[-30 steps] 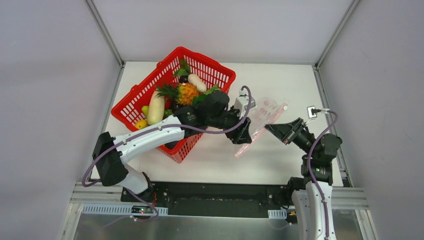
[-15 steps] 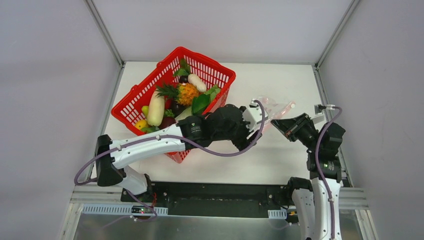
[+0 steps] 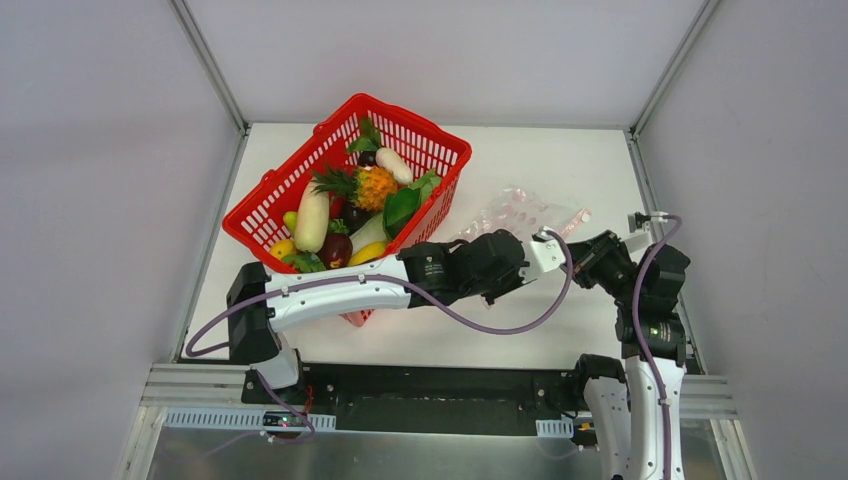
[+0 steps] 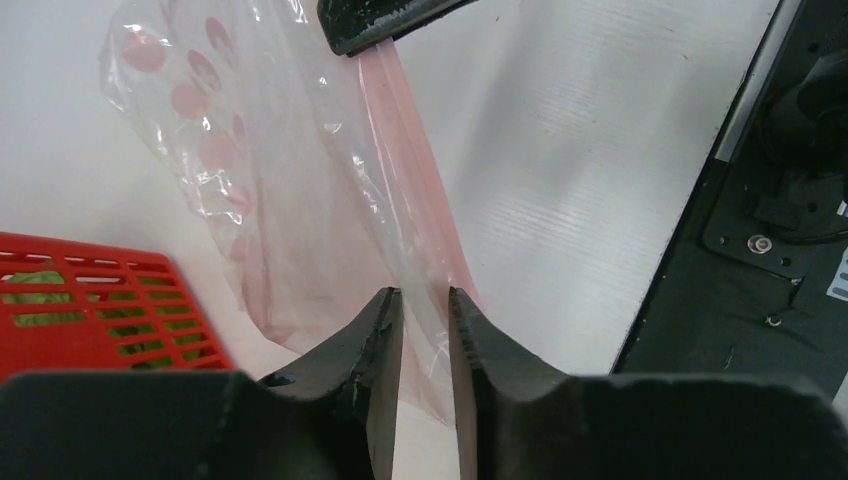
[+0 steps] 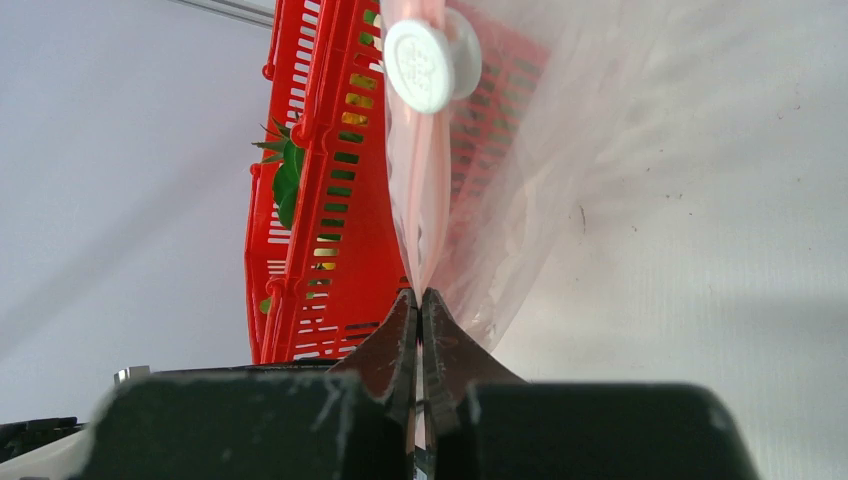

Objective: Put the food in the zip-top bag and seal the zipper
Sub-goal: Open the zipper of the food storage bag at the center of the board.

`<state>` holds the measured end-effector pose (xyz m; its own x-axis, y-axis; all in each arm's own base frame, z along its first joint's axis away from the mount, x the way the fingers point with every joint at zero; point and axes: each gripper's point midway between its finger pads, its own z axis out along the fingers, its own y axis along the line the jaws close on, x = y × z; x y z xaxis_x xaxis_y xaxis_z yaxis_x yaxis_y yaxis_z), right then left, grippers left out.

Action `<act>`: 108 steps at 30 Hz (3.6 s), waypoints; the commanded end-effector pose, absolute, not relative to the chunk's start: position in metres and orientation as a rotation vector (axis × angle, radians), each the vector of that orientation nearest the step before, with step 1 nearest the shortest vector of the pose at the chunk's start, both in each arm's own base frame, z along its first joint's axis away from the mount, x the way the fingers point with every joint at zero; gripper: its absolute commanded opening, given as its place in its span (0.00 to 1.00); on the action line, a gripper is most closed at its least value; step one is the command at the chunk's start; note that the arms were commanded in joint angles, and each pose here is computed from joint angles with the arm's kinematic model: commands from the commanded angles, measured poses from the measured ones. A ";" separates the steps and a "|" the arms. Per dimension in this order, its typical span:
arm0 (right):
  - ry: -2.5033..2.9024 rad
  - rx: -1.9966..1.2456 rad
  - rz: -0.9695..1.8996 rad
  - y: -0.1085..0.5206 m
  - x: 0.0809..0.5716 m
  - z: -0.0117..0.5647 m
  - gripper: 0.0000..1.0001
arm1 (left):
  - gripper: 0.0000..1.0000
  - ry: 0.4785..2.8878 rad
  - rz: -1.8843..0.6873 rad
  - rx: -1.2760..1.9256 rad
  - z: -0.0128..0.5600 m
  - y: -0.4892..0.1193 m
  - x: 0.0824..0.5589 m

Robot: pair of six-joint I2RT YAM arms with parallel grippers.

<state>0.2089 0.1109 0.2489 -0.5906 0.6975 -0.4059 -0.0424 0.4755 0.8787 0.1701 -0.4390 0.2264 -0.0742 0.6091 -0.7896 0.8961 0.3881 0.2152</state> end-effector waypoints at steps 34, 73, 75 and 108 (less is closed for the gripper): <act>1.911 0.401 1.202 0.118 0.210 0.250 0.05 | 0.00 1.797 -0.584 1.255 0.228 -0.442 0.173; 1.910 0.522 1.189 0.111 0.221 0.242 0.00 | 0.20 1.725 -0.335 1.245 0.220 -0.459 0.202; 1.916 0.515 1.187 0.112 0.220 0.241 0.00 | 0.17 1.727 -0.326 1.246 0.220 -0.458 0.203; 1.852 0.574 1.243 0.113 0.216 0.256 0.00 | 0.22 1.736 -0.198 1.060 0.214 -0.441 0.224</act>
